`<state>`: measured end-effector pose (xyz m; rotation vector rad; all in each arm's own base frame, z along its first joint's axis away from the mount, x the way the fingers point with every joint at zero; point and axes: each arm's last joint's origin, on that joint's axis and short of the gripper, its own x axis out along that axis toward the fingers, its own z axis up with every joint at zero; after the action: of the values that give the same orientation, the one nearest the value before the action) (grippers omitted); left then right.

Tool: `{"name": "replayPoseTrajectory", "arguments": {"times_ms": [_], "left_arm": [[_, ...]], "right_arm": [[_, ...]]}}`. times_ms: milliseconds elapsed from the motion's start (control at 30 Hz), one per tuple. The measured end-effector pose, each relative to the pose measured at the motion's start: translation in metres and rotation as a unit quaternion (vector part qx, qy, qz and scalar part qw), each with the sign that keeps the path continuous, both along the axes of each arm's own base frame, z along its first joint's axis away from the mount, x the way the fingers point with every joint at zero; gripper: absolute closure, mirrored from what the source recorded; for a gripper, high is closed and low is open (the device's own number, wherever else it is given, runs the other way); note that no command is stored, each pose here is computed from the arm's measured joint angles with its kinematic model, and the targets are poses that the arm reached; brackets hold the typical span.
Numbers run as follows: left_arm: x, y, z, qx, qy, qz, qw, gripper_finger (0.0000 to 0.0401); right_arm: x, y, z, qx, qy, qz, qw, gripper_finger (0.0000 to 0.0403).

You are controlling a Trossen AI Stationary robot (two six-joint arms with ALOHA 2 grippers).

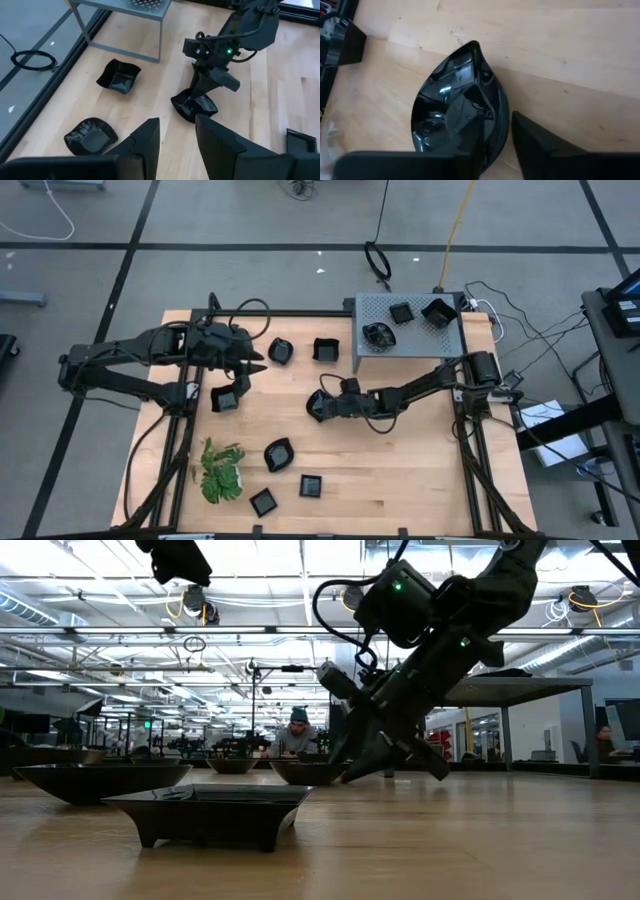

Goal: Pick & Place Mini shaped plates
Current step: Stack the leaf-shaped plate on top of the other leaf-shaped plate

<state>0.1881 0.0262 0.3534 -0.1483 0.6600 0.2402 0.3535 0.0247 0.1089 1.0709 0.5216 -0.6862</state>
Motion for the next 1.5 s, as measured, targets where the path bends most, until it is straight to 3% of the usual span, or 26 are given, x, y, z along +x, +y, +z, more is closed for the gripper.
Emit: {"name": "replayPoseTrajectory", "arguments": {"times_ms": [133, 333, 467, 633, 833, 1067, 1267, 1500], "left_arm": [[0.000, 0.000, 0.000, 0.004, 0.002, 0.005, 1.000, 0.0272], [0.000, 0.000, 0.000, 0.005, 0.001, 0.006, 1.000, 0.0272], [0.000, 0.001, 0.000, 0.010, 0.001, 0.018, 1.000, 0.0272], [0.000, 0.003, 0.000, 0.006, -0.003, 0.052, 0.999, 0.0272], [0.002, 0.004, 0.003, -0.013, -0.030, 0.086, 0.996, 0.0272], [0.007, 0.004, 0.012, -0.046, -0.095, 0.110, 0.988, 0.0272], [0.012, 0.005, 0.022, -0.052, -0.154, 0.112, 0.980, 0.0272], [0.014, 0.006, 0.028, -0.065, -0.196, 0.135, 0.969, 0.0272]], "right_arm": [[0.000, 0.002, 0.001, 0.016, 0.000, 0.017, 1.000, 0.0389], [-0.001, 0.004, 0.025, 0.000, -0.021, 0.089, 0.996, 0.0401], [-0.007, 0.001, 0.065, -0.044, -0.068, 0.147, 0.986, 0.0402], [-0.035, -0.009, 0.123, -0.113, -0.095, 0.213, 0.966, 0.0402], [-0.097, -0.042, 0.182, -0.198, -0.082, 0.211, 0.954, 0.0402], [-0.158, -0.094, 0.207, -0.243, -0.052, 0.185, 0.951, 0.0403], [-0.176, -0.135, 0.206, -0.269, -0.033, 0.197, 0.942, 0.0403], [-0.188, -0.173, 0.235, -0.301, 0.077, 0.240, 0.920, 0.0403]]}}
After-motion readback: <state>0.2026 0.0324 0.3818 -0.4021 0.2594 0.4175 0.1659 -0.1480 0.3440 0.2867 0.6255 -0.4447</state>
